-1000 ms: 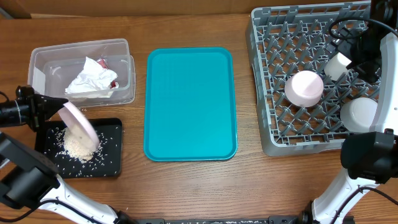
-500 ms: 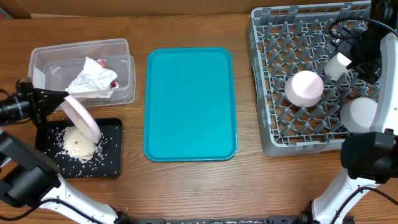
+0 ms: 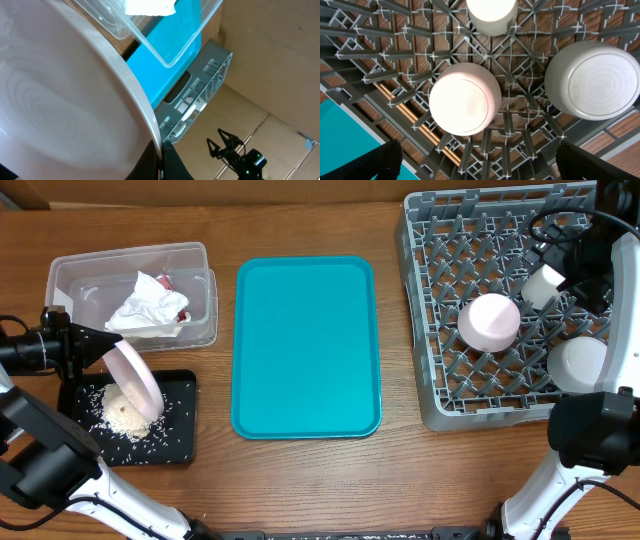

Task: Sort waste into correct bins and load items into the dishwasher
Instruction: 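Shake the tilted plate with the left gripper to empty remaining rice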

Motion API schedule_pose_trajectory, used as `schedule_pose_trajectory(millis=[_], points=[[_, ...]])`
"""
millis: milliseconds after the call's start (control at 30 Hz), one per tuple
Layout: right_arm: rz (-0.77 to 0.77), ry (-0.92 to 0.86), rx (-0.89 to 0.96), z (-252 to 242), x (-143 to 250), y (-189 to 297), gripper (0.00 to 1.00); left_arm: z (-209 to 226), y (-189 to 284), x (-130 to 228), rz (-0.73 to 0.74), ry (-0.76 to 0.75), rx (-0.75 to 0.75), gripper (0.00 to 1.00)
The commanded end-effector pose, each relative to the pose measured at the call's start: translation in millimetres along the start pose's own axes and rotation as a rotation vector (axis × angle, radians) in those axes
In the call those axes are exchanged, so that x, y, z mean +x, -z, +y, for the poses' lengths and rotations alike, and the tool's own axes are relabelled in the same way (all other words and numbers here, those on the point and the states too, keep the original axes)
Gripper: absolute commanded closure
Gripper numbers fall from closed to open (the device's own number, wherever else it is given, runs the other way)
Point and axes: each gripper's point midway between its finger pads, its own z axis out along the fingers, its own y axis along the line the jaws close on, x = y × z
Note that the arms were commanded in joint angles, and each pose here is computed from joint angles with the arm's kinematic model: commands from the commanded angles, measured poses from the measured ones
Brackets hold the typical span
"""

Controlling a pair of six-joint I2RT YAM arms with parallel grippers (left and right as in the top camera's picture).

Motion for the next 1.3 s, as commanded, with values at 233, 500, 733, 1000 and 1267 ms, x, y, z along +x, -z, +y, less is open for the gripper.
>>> schedule_pose_trajectory(millis=[233, 500, 733, 1000, 1267], points=[[-0.042, -0.004, -0.021, 1.4, -5.2, 13.4, 0.00, 0.6, 6.7, -28.7, -0.130, -0.052, -0.041, 0.96], [-0.042, -0.004, -0.021, 1.4, -5.2, 13.4, 0.00, -1.0, 8.1, -38.0, -0.163, -0.056, -0.038, 0.96], [-0.042, -0.004, -0.021, 1.4, -5.2, 13.4, 0.00, -11.6, 7.3, -32.5, -0.139, -0.025, 0.030, 0.96], [-0.042, -0.004, -0.021, 1.4, -5.2, 13.4, 0.00, -44.7, 8.2, -10.6, -0.055, -0.032, 0.226, 0.96], [-0.042, -0.004, -0.021, 1.4, -5.2, 13.4, 0.00, -29.1, 5.3, -1.6, -0.030, 0.006, 0.139, 0.96]])
